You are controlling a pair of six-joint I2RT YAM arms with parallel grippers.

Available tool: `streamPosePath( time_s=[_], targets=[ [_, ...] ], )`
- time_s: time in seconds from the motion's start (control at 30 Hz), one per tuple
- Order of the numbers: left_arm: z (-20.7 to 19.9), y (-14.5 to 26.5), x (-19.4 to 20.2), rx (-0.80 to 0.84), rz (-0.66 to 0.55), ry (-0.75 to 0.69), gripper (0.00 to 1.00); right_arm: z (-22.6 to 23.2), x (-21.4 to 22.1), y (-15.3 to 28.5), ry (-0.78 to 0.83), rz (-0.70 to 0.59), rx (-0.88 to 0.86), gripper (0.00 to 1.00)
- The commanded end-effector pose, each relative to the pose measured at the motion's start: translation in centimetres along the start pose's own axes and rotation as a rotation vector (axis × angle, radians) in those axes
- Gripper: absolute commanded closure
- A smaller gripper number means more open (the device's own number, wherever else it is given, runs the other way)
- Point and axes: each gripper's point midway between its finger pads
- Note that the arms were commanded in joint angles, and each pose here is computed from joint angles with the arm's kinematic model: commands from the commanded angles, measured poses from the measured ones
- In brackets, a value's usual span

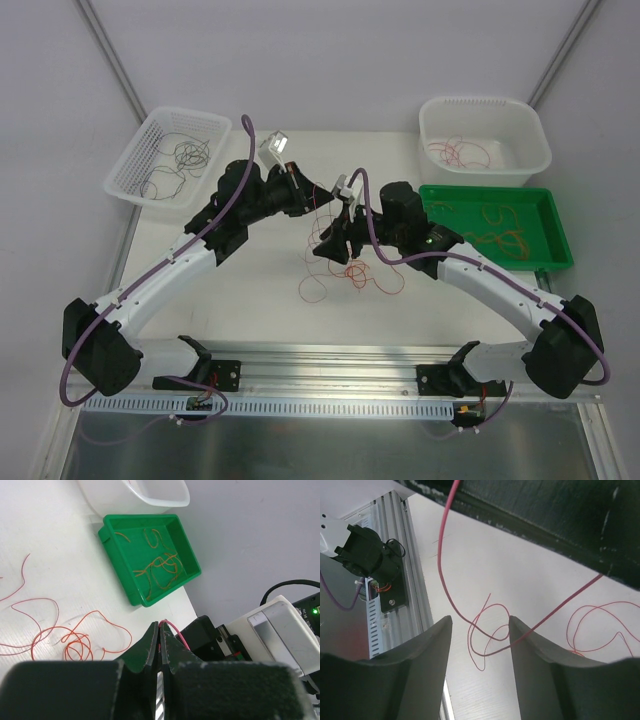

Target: Untangle the cables

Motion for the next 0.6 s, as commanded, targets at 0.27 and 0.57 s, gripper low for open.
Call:
streamPosePath(
  time_s=[0.27,0.57],
  targets=[
    [-1.2,1.0,-1.1,0.028,-0.034,-0.059,0.91,-0.2,-3.3,0.7,0.072,-0.057,0.033,0.99],
    [3.7,1.9,-2.7,-0.115,-0.046,-0.158,0.38,-2.4,-5.3,4.7,0.083,0.009,0.185,0.99]
  ],
)
Point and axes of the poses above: each gripper's point midway between its finger pads, its own y axis back along the fingers, its own z axis along the line the jaws close on, x = y × z, and after that the axes turned 13 degrees about y, right-handed
